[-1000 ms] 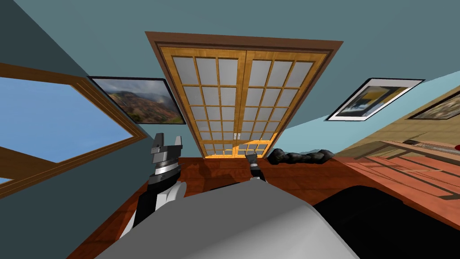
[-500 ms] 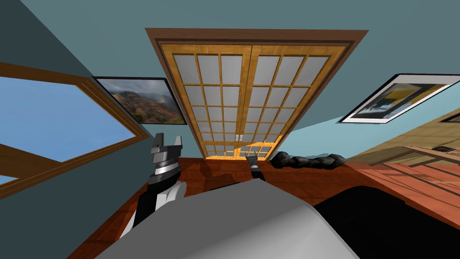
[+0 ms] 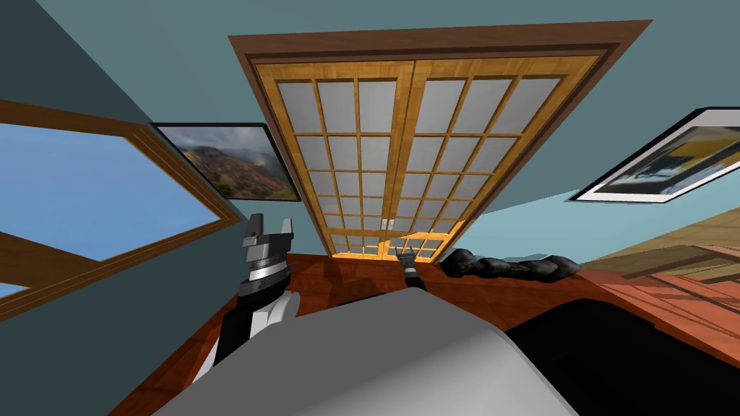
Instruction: Pull the door open
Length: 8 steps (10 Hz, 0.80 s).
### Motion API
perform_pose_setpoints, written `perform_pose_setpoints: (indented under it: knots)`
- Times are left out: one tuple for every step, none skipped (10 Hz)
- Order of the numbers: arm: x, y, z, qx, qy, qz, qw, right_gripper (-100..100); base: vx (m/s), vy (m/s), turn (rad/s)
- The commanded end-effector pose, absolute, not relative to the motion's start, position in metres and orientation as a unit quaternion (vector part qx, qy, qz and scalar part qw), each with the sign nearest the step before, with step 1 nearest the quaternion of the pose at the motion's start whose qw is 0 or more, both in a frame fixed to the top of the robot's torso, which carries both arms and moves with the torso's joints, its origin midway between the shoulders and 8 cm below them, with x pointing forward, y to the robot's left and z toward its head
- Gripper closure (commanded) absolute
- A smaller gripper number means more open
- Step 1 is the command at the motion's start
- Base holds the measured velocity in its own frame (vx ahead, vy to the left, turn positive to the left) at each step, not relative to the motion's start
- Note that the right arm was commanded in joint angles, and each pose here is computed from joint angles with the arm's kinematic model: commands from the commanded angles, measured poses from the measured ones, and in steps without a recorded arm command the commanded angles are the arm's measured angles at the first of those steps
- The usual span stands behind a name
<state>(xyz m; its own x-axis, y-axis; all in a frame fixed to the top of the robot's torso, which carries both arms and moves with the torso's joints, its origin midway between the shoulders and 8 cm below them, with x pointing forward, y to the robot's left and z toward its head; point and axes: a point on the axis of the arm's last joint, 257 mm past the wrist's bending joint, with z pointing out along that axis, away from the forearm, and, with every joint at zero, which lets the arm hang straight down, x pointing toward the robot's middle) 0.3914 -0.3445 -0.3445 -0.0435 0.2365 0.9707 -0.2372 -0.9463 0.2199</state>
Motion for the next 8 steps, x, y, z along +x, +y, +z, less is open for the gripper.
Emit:
perform_pose_setpoints:
  knots:
    - [0.39, -0.35, -0.353, 0.677, -0.014, 0.72, 0.154, -100, 0.096, -0.002, 0.057]
    - [0.389, -0.352, -0.357, 0.679, -0.021, 0.718, 0.149, -100, 0.1, -0.003, 0.055]
    - [0.387, -0.355, -0.361, 0.682, -0.028, 0.716, 0.145, -100, 0.1, -0.007, 0.042]
    - [0.386, -0.357, -0.365, 0.684, -0.034, 0.715, 0.14, -100, 0.088, -0.018, 0.04]
    - [0.385, -0.36, -0.369, 0.687, -0.041, 0.713, 0.136, -100, 0.095, -0.015, 0.048]
    - [0.383, -0.362, -0.373, 0.689, -0.048, 0.711, 0.132, -100, 0.103, -0.019, 0.044]
    - [0.381, -0.366, -0.379, 0.692, -0.059, 0.709, 0.126, -100, 0.13, -0.019, 0.08]
    - [0.38, -0.369, -0.381, 0.693, -0.064, 0.707, 0.123, -100, 0.132, -0.031, 0.055]
